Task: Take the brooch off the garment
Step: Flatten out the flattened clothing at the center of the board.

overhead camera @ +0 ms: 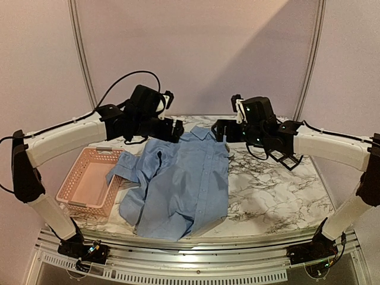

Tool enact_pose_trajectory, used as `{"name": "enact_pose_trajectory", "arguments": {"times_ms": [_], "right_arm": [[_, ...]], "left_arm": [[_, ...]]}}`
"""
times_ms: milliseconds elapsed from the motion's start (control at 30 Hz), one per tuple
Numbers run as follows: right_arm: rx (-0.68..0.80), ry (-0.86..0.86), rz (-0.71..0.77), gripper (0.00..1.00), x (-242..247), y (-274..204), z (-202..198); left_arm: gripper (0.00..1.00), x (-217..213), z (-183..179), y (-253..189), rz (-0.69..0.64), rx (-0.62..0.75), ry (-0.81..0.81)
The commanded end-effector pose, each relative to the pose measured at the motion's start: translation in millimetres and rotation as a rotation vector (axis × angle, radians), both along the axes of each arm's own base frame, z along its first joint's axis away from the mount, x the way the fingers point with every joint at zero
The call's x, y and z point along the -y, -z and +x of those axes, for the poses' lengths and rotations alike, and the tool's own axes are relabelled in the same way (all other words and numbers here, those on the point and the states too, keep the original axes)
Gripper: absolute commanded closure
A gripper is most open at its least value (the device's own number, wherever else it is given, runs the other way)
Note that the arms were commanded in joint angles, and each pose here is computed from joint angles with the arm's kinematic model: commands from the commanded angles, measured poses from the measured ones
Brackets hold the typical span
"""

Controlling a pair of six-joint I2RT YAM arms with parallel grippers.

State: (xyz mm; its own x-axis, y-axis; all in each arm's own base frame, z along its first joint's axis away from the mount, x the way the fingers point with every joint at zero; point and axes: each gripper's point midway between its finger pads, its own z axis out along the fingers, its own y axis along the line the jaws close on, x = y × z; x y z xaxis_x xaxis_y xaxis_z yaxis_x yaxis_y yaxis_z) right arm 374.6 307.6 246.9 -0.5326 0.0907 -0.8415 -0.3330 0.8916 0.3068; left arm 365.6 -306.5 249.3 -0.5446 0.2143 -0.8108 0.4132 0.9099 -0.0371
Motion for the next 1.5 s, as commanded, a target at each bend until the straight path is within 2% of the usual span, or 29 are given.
{"name": "enact_pose_trajectory", "arguments": {"times_ms": [0,167,400,500,633,767,967,1167,1300,1400,1467], "right_arm": [[-0.162,0.126,0.010,0.01,45,54,-21],[-0.207,0.203,0.048,0.01,77,75,-42],[-0.219,0.246,0.143,0.01,93,85,-60],[-0.215,0.263,0.167,0.01,98,85,-63],[-0.209,0.282,0.183,0.01,104,89,-68],[-0.206,0.290,0.169,0.01,108,89,-68],[-0.198,0.290,0.168,0.01,108,89,-68],[-0.206,0.296,0.183,0.01,110,94,-70],[-0.213,0.300,0.180,0.01,111,96,-71],[-0.213,0.307,0.176,0.01,113,97,-73],[-0.211,0.314,0.175,0.01,116,97,-73]], "left_arm": [[0.00,44,-50,44,-0.087,-0.132,0.051],[0.01,78,-94,75,-0.175,-0.210,0.083],[0.01,115,-125,119,-0.051,-0.243,0.115],[0.00,130,-133,121,0.007,-0.176,0.130],[0.01,147,-137,126,0.160,-0.079,0.123],[0.00,153,-134,144,0.273,-0.046,0.118],[0.00,156,-134,180,0.363,-0.083,0.122],[0.00,156,-136,187,0.340,-0.115,0.105],[0.16,150,-136,198,0.345,-0.148,0.095],[0.51,145,-135,204,0.332,-0.182,0.090],[0.69,143,-134,202,0.319,-0.184,0.089]]}}
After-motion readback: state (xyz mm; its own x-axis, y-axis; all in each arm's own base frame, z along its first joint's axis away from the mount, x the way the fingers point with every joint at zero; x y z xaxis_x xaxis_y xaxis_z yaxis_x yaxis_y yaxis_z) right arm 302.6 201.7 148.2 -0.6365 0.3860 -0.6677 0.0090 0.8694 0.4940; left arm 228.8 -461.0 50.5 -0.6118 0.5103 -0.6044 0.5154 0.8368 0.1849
